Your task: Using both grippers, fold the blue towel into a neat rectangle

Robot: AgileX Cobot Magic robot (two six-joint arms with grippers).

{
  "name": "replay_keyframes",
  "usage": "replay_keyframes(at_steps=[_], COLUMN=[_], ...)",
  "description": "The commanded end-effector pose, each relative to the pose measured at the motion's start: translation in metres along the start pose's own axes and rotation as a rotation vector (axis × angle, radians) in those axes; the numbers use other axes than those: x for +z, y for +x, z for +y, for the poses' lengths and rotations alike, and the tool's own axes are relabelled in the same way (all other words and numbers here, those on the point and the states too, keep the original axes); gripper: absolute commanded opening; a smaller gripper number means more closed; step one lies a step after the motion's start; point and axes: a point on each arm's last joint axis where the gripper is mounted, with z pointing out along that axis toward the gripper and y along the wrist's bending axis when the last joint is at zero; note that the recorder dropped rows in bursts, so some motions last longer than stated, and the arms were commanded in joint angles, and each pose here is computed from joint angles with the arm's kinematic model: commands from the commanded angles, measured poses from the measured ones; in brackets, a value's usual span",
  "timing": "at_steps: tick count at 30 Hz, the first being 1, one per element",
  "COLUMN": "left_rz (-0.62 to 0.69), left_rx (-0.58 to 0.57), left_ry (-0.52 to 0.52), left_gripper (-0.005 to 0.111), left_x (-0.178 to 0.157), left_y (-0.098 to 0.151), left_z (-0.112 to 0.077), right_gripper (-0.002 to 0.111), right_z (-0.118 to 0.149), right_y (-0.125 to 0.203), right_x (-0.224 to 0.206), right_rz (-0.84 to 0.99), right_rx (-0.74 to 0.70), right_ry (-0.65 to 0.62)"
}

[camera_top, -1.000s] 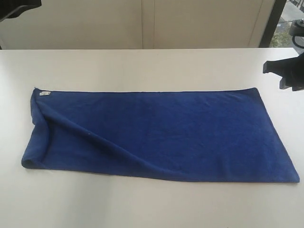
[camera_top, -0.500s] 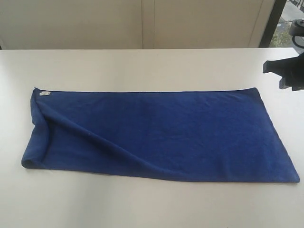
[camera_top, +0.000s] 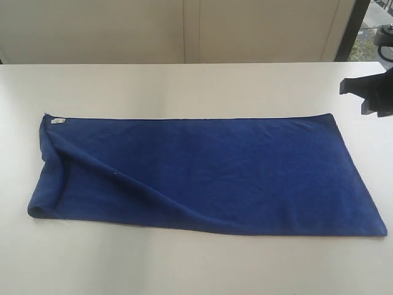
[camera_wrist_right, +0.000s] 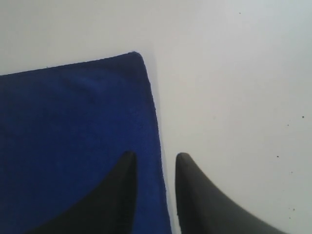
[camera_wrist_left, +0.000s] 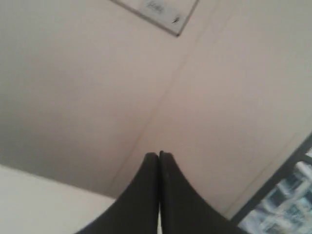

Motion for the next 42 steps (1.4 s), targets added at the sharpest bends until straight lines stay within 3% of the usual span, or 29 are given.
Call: replay_keyframes(at_steps=[1, 6, 10, 16, 31, 38, 42], left_rz=[0.186, 0.467, 0.563, 0.608, 0.615, 0.475, 0.46], left_rx=[0.069, 0.262, 0.395, 0.587, 0.606, 0.662, 0.663], left_ry=[-0.17, -0.284, -0.25, -0.107, -0.079, -0.044, -0.042], left_gripper=[0.0, 0.0, 0.0, 0.0, 0.0, 0.0, 0.0], left_x=[-0.003, -0.02, -0.034, -0.04, -0.04, -0.034, -0.033], left_y=[0.011, 0.029, 0.032, 0.032, 0.033, 0.023, 0.022], left_z=[0.009, 0.009, 0.0, -0.01, -0.012, -0.017, -0.018], right_gripper=[0.027, 0.027, 0.027, 0.027, 0.027, 0.027, 0.027], right_z=[0.0, 0.0, 0.0, 0.0, 0.0, 0.0, 0.0], right_y=[-0.002, -0.003, -0.003, -0.003, -0.003, -0.003, -0.003], right_x=[-0.003, -0.003, -0.003, -0.003, -0.003, -0.003, -0.003], right_rz=[-0.026, -0.031, -0.031, -0.031, -0.031, -0.031, -0.033], right_rx=[-0.002, -0.002, -0.002, -0.002, -0.002, -0.002, -0.002], right_ry=[-0.002, -0.003, -0.003, -0.003, -0.003, -0.003, -0.003])
